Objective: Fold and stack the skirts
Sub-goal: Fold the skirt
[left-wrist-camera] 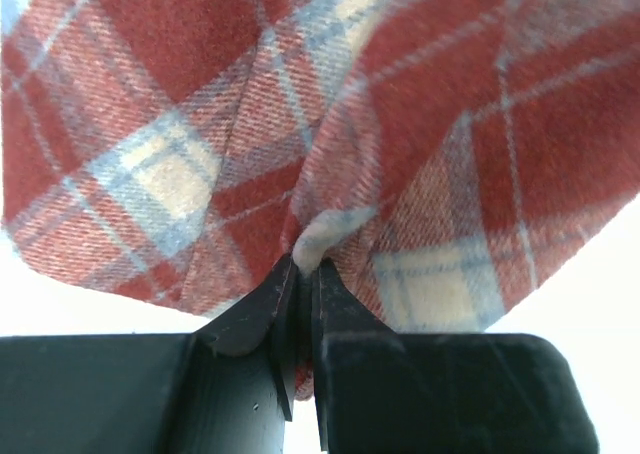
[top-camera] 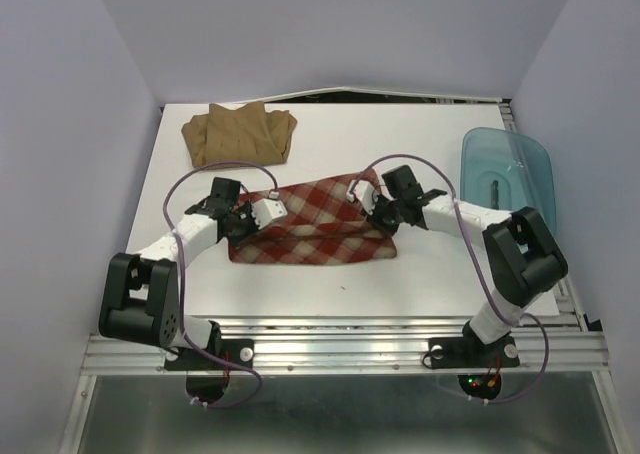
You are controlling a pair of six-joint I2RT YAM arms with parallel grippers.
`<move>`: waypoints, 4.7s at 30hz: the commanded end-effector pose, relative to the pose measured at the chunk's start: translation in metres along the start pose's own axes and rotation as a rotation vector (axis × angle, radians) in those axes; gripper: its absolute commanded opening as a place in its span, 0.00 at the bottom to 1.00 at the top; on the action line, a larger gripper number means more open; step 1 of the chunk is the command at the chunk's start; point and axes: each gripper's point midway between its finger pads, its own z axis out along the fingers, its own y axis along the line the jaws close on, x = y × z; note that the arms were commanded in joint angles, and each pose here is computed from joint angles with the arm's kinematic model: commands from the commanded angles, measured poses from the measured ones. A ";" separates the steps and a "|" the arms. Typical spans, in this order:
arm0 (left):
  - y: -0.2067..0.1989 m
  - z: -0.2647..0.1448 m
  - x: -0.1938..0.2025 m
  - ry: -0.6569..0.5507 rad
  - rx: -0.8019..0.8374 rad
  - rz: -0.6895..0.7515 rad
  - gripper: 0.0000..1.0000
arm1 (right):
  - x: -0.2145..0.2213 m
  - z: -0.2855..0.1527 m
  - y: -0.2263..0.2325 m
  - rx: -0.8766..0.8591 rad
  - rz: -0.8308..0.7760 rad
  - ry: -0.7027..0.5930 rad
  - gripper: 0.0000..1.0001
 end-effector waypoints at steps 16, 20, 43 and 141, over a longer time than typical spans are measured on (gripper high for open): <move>0.026 -0.055 -0.064 -0.066 -0.034 -0.043 0.00 | -0.034 -0.079 -0.077 0.136 -0.003 -0.129 0.01; -0.013 -0.033 -0.033 0.000 0.033 0.017 0.02 | 0.001 -0.049 -0.029 0.003 -0.011 -0.057 0.01; -0.005 -0.044 -0.093 -0.138 0.076 -0.186 0.45 | -0.038 -0.047 -0.026 -0.032 0.497 -0.073 0.42; -0.178 -0.074 -0.130 -0.076 0.577 0.489 0.00 | -0.141 0.056 -0.168 0.044 0.574 -0.223 0.71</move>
